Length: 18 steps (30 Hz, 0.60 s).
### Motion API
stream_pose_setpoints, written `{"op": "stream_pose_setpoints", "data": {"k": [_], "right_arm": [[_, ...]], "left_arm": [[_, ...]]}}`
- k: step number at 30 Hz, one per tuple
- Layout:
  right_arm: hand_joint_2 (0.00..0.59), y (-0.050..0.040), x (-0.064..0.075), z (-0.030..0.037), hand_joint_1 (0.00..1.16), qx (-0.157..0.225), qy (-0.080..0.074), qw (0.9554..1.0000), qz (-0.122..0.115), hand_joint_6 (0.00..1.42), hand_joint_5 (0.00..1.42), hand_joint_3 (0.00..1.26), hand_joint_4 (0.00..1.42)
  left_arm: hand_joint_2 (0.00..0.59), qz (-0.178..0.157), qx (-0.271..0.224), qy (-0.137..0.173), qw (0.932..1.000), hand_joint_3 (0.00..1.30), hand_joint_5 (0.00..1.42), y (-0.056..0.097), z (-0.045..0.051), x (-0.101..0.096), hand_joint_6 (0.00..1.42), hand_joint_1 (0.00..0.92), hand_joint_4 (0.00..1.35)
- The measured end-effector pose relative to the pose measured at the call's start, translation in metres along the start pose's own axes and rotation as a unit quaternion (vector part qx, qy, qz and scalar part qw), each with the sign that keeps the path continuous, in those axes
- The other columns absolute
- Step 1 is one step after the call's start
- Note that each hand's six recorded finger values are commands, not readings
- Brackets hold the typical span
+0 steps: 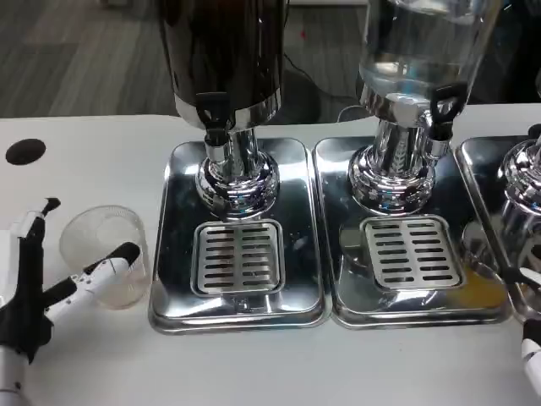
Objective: Grasp the cup under the faucet to collect the drink, then remove the cup.
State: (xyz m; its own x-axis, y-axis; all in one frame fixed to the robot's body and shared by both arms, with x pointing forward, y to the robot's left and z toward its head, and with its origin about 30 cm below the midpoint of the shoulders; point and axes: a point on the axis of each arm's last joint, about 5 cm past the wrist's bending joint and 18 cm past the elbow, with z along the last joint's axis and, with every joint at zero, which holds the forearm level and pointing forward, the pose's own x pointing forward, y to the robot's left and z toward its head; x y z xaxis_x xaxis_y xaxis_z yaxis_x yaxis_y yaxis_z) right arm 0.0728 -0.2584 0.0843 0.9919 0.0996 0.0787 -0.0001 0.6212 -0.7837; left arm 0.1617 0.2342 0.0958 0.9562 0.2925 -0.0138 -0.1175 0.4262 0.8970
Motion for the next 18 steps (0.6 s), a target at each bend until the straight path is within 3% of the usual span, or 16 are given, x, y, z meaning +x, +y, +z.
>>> {"op": "stream_pose_setpoints", "data": {"k": [11, 18], "right_arm": [[0.586, -0.0024, -0.002, -0.0003, 0.37, 0.013, -0.01, 0.9999, -0.005, 0.0, 0.02, 0.23, 0.03], [0.586, -0.0026, -0.003, -0.0023, 0.37, 0.023, -0.008, 0.9996, -0.011, 0.0, 0.03, 0.23, 0.04]], "left_arm": [[0.076, -0.015, 0.039, -0.022, 0.9989, 0.21, 0.39, -0.007, 0.0162, 0.008, 0.52, 0.303, 0.19], [0.071, -0.022, 0.049, -0.019, 0.9984, 0.21, 0.41, -0.008, 0.0186, 0.01, 0.56, 0.333, 0.22]]}}
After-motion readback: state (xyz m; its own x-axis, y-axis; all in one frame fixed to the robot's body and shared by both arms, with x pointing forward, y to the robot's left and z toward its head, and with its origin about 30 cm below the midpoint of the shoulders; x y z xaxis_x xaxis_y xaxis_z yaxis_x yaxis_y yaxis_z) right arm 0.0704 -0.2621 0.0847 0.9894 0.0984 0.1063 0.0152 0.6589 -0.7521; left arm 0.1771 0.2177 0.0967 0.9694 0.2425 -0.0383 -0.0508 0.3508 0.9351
